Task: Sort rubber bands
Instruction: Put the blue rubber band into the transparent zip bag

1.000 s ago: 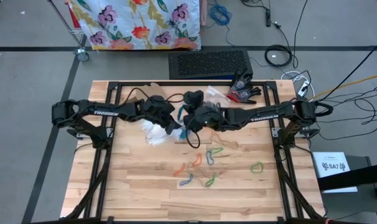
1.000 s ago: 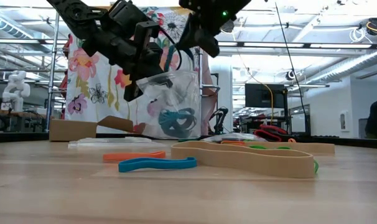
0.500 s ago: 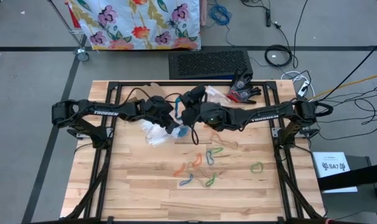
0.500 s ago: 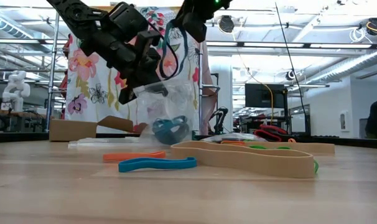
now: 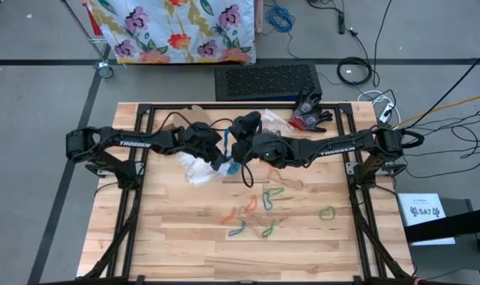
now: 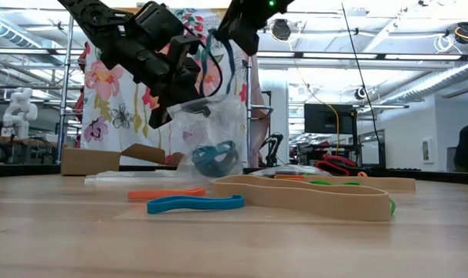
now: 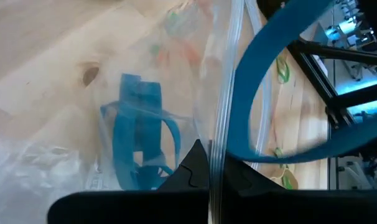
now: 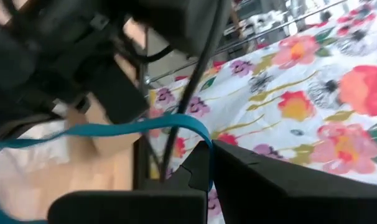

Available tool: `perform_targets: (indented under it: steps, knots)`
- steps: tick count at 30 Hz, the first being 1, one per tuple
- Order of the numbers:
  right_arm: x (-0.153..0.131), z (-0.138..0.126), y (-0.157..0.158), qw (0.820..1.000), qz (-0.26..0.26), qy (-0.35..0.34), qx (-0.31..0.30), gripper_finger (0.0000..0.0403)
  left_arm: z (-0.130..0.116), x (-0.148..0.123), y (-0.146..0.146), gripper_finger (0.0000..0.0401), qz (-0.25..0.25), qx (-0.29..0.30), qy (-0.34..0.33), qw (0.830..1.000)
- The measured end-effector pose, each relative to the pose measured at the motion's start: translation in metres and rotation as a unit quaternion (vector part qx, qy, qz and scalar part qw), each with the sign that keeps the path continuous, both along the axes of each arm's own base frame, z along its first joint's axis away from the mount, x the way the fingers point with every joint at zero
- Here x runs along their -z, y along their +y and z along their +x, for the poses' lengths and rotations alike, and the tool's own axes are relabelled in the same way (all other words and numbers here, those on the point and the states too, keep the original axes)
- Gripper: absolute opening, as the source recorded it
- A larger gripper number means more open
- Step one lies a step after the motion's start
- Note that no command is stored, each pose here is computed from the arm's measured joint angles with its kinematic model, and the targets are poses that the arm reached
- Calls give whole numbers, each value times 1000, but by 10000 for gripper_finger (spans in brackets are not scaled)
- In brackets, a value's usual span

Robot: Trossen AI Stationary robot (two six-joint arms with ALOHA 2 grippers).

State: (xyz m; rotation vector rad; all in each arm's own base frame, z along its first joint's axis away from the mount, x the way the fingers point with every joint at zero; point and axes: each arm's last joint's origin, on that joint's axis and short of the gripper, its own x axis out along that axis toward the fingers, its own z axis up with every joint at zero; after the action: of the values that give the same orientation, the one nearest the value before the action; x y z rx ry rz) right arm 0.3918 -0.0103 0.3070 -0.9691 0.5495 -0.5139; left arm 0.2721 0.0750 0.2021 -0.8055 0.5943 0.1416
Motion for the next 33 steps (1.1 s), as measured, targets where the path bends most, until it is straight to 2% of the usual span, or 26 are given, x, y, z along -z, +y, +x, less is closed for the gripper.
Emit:
perform_targets:
  steps: [4, 12, 17, 23, 27, 30, 31, 33]
  knots:
    - [11, -2, 2, 997, 61, 25, -36, 0, 2, -2, 0, 0, 0, 6, -16, 1000]
    - [25, 1, 5, 984, 158, 28, -74, 0, 9, -14, -4, 0, 7, 22, -46, 999]
    - [42, 0, 6, 969, 230, 58, -64, 0, 9, -15, -5, 0, 6, 30, -46, 999]
    - [53, -4, 1, 956, 278, 84, -32, 0, 10, -15, -6, 0, 8, 31, -48, 998]
    - [57, -4, -7, 942, 320, 89, -46, 0, 11, -17, -6, 0, 15, 35, -61, 997]
    - [66, 0, -16, 924, 367, 95, -53, 0, 11, -17, -8, 0, 15, 44, -64, 997]
    - [70, 0, -19, 911, 394, 104, -60, 0, 11, -17, -8, 0, 12, 48, -62, 997]
    - [83, -2, -22, 872, 462, 144, -79, 0, 13, -21, -9, 0, 18, 53, -71, 996]
